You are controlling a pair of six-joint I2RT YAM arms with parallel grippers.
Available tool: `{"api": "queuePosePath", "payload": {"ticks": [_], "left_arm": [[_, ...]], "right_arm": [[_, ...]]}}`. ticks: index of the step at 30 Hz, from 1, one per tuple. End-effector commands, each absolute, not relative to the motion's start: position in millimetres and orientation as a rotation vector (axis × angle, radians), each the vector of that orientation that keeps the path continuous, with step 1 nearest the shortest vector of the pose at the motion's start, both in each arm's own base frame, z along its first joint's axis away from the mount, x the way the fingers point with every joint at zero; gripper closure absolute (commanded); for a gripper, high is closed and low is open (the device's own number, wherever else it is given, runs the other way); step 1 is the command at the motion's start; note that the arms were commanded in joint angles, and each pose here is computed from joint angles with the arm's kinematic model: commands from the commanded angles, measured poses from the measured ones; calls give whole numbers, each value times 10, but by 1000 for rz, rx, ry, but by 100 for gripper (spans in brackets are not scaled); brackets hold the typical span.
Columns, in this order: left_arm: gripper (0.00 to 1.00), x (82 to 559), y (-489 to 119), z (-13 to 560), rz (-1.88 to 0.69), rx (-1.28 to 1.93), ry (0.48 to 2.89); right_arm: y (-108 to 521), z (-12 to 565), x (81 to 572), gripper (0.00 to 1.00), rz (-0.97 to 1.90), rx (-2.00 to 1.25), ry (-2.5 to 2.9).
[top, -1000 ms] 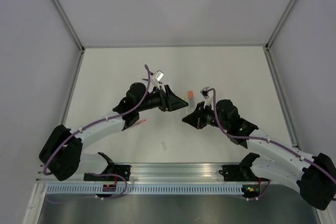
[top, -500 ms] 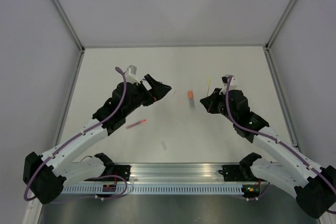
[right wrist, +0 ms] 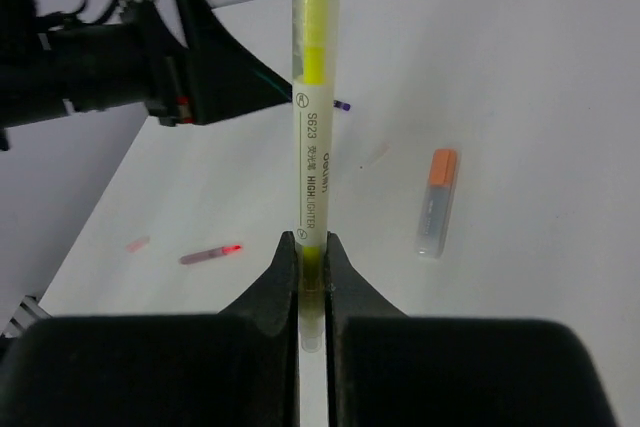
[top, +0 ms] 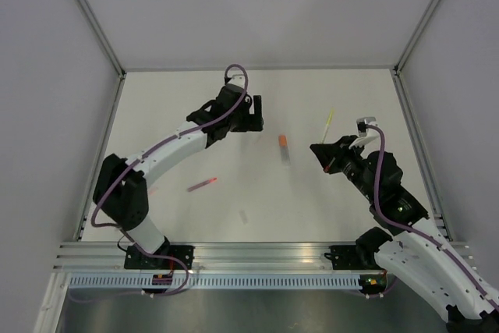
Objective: Insert the pens into the pen caps
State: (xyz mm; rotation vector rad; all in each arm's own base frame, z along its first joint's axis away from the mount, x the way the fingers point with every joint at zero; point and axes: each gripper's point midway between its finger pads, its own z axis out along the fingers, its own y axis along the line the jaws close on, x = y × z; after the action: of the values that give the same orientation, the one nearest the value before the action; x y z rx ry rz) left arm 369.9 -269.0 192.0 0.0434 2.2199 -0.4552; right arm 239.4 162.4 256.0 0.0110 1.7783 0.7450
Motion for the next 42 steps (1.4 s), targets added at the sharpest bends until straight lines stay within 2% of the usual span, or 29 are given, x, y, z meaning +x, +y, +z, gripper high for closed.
{"api": "queuePosePath", "payload": {"ticks": [1,3,4,10,14,30,42], "left_arm": [[7,3829,-2823,1648,-400,319,2263],[15,4091,-3009,1439,-440,412,2282],[15,4093,-3010,1439,-440,413,2282],[32,4396,-3155,1034,-459,489,2367],[37,4502,-3077,800,-500,470,2421],[40,4302,-3274,262,-690,642,2503],[41,3983,-3407,239,-826,791,2491]], "right_arm": [[1666,2559,2341,100,770,-45,1766],[1661,2566,2334,100,765,-56,1761],[1661,2566,2334,100,765,-56,1761],[1700,2618,2264,100,799,-99,1739],[1731,2657,2223,100,824,-118,1732],[1712,2688,2206,100,820,-124,1719],[1757,2611,2240,100,821,-135,1748]]}}
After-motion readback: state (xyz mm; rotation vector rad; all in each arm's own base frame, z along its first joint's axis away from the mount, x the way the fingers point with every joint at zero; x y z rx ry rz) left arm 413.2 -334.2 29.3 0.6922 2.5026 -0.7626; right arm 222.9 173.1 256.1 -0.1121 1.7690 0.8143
